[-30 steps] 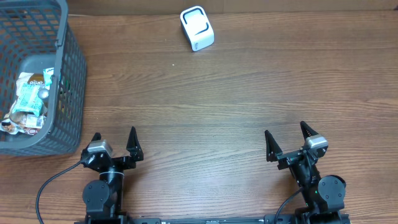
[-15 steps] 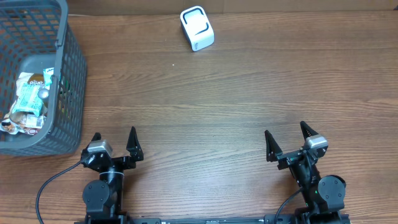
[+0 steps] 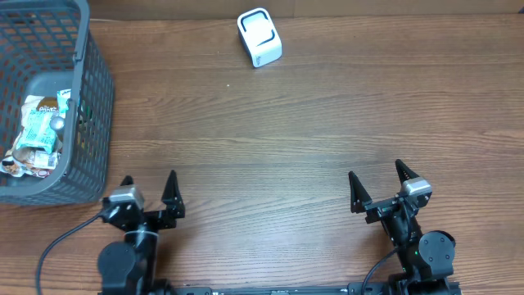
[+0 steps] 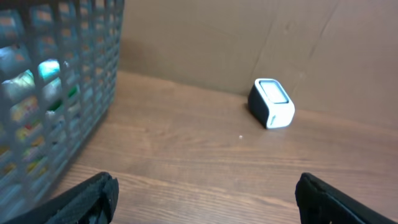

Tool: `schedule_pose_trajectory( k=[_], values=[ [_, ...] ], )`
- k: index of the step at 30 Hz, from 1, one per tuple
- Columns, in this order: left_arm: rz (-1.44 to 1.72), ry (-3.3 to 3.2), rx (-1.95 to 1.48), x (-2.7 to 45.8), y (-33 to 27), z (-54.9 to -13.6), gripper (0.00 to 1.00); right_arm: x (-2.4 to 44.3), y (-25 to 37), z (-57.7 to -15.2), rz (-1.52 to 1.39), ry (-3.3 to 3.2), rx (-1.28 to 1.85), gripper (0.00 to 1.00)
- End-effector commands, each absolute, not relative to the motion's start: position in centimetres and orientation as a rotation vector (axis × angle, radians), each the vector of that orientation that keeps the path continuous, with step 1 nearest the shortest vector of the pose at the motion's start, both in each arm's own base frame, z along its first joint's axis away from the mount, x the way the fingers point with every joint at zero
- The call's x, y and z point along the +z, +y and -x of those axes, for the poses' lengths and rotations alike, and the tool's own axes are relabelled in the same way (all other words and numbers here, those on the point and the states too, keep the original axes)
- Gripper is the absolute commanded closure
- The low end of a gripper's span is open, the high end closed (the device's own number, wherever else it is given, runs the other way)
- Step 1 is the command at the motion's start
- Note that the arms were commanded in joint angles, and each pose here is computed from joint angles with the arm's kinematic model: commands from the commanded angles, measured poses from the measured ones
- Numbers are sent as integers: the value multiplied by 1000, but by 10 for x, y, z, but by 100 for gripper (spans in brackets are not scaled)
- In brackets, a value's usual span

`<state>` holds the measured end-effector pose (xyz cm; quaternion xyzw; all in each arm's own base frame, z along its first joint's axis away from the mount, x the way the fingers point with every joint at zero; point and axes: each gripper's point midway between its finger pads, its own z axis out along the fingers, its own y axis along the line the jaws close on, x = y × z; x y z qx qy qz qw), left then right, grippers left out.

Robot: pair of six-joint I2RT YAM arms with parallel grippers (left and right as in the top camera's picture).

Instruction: Scan the item barcode

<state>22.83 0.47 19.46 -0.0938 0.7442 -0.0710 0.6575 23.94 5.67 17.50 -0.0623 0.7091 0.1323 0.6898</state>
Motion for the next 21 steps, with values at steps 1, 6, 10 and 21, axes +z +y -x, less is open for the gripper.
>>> schedule_pose_trajectory(
  k=[1,6,10,21],
  values=[
    [207,1605,-130,258,9,-211,11,173,57,-239,143,1582,297,0],
    [189,1656,-107,302,8,-202,13,173,57,-239,143,1582,297,0],
    [148,1768,-79,328,6,-208,13,173,57,-239,143,1582,297,0],
    [64,2125,-87,341,-3,-258,20,173,57,-239,143,1582,297,0]
  ],
)
